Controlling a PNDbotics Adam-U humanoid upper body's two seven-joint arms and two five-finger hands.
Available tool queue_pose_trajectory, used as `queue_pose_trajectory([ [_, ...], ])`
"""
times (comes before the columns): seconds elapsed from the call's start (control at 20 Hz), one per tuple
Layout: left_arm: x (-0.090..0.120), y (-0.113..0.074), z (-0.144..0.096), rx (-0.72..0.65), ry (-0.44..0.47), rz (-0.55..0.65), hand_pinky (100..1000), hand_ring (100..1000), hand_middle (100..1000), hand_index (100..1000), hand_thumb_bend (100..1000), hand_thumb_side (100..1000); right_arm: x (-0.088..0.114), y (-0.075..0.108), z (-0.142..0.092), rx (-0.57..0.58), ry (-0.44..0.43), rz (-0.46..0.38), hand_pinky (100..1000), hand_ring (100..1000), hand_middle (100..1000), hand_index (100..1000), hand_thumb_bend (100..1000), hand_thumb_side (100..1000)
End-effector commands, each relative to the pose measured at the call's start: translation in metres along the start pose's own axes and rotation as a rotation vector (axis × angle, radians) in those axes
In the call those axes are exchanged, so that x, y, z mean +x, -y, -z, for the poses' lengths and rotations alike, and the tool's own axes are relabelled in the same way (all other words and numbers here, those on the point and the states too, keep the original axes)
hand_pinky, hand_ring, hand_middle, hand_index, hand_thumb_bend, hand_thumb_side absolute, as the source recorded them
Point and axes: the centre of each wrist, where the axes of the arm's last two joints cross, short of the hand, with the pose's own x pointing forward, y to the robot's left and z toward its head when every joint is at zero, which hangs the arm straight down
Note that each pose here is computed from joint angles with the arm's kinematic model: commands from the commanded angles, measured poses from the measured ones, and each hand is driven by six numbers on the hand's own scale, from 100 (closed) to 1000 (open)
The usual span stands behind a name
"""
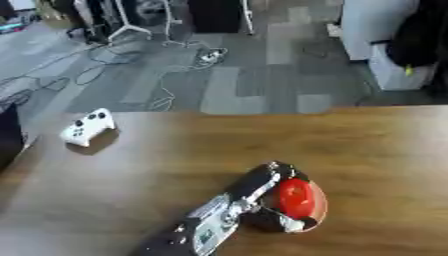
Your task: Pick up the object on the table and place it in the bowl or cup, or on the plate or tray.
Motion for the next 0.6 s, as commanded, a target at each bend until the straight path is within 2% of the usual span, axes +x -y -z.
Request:
queue_pose_trajectory([
  [0.05, -0.0065, -0.0064, -0.0015, -0.005, -0.007, 0.026, 388, 459, 292, 550, 493, 484, 0.0021, 0.0026, -0.0009, -0.003, 0.008, -0.006, 444, 677, 708, 885, 100, 724],
  [0.2, -0.0067, -0.0056, -0.0023, -0.008, -0.003, 0.025, 393, 478, 374, 614, 573, 575, 0.0019, 0.0028, -0.0011, -0.003, 0.007, -0.006, 445, 677, 709, 885, 100, 724],
  [0.3, -0.0066, -0.0059, -0.0027, -0.011, 0.002, 0.025, 410, 524, 477, 708, 657, 657, 0.0017, 0.0029, -0.0013, -0.004, 0.007, -0.006, 445, 677, 709, 886, 100, 724],
  [0.5, -0.0065, -0.0078, -0.0031, -0.016, 0.020, 0.030, 482, 657, 659, 862, 748, 732, 0.0013, 0.0032, -0.0017, -0.004, 0.005, -0.006, 445, 678, 709, 886, 100, 725],
  [0.6, -0.0063, -0.0090, -0.0029, -0.019, 0.027, 0.035, 496, 679, 680, 881, 756, 755, 0.0011, 0.0032, -0.0019, -0.004, 0.004, -0.006, 446, 678, 710, 886, 100, 725],
])
